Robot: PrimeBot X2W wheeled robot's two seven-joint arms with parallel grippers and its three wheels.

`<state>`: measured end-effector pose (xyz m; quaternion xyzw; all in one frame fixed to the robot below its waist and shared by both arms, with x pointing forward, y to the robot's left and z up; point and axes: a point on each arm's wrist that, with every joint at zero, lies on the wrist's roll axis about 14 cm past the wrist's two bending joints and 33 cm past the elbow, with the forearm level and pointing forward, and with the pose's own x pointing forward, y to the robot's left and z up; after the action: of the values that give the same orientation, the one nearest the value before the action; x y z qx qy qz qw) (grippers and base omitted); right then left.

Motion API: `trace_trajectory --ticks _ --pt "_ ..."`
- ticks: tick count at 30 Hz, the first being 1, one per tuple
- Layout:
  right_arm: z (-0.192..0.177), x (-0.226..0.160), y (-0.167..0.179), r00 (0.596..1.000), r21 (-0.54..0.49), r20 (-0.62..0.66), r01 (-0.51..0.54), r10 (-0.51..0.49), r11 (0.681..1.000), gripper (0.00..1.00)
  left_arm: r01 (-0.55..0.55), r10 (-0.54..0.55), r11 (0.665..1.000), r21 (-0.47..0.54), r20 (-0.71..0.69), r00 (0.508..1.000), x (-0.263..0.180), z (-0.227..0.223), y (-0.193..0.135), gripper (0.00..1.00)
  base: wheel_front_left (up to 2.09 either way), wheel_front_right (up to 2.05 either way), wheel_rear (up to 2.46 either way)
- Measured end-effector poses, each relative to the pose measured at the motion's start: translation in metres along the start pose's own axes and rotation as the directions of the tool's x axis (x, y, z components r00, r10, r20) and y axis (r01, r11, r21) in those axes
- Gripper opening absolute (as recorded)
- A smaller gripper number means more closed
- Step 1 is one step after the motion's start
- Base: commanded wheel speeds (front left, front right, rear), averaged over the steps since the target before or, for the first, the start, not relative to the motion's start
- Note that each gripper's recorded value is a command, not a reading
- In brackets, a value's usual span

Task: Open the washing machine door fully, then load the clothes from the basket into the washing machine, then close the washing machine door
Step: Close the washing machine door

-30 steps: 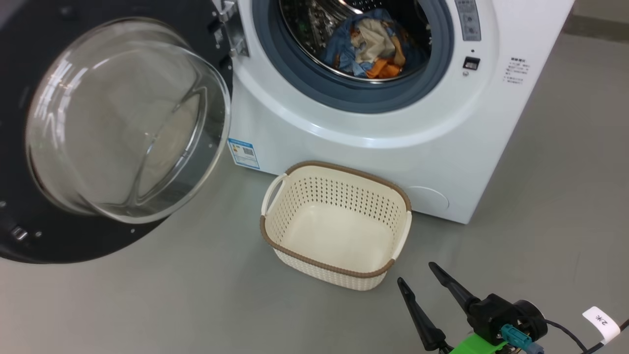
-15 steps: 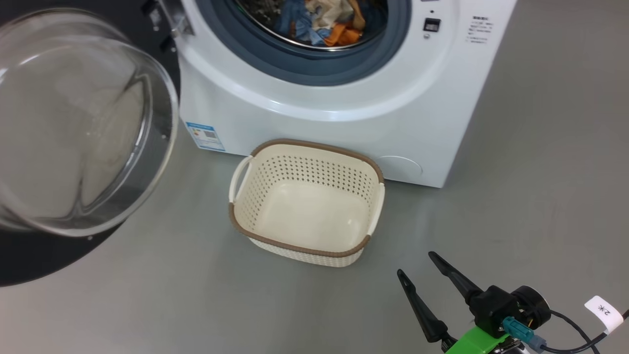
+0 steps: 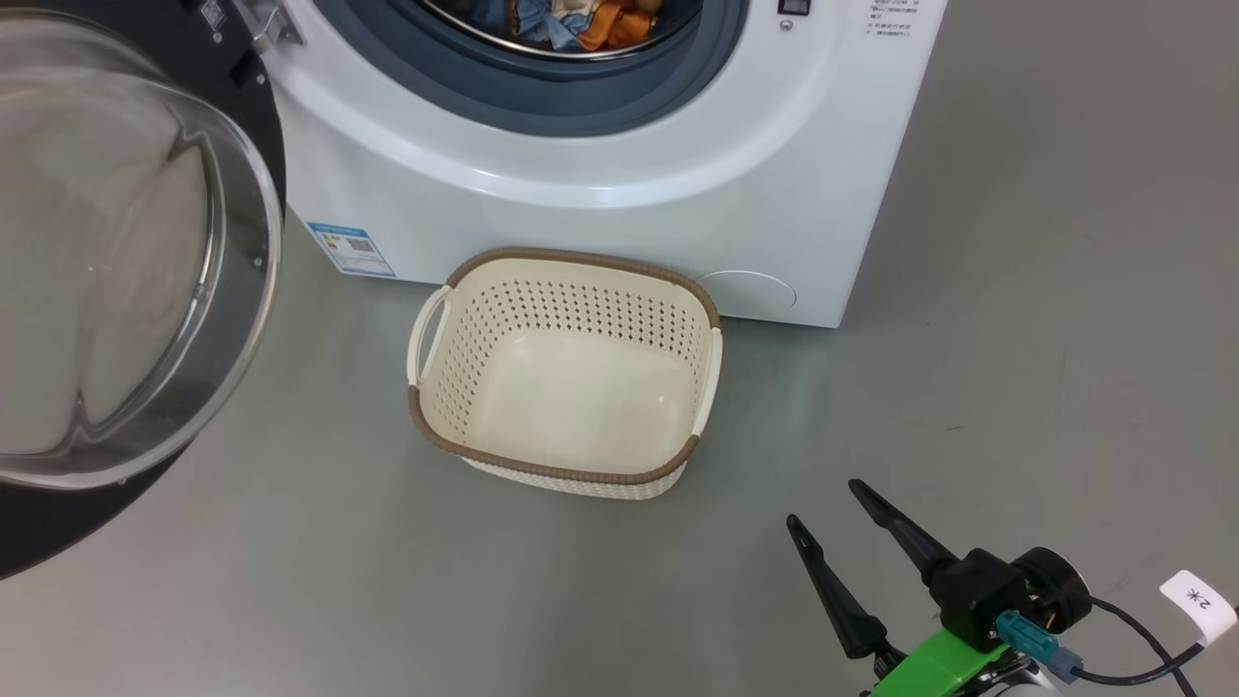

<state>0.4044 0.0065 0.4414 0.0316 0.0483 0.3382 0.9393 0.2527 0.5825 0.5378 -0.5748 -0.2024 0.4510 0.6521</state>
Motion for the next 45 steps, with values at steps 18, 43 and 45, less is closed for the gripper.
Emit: trace_trajectory --ticks 18,43,45 --pt "0.008 0.005 0.004 1.0 -0.006 0.021 -0.007 0.007 1.0 1.0 0.026 -0.016 0.998 0.052 -0.179 0.984 -0.004 -0.026 -0.001 0.0 0.0 0.0 0.0" --pt "0.024 0.0 0.011 0.998 -0.006 0.055 0.011 -0.01 1.0 1.0 0.155 -0.074 0.981 0.113 -0.521 0.85 -0.037 -0.075 -0.001 0.0 0.0 0.0 0.0" --pt "0.027 0.0 0.013 0.998 -0.005 0.061 0.011 -0.011 1.0 1.0 0.167 -0.082 0.98 0.104 -0.555 0.828 -0.044 -0.082 0.002 0.0 0.0 0.0 0.0"
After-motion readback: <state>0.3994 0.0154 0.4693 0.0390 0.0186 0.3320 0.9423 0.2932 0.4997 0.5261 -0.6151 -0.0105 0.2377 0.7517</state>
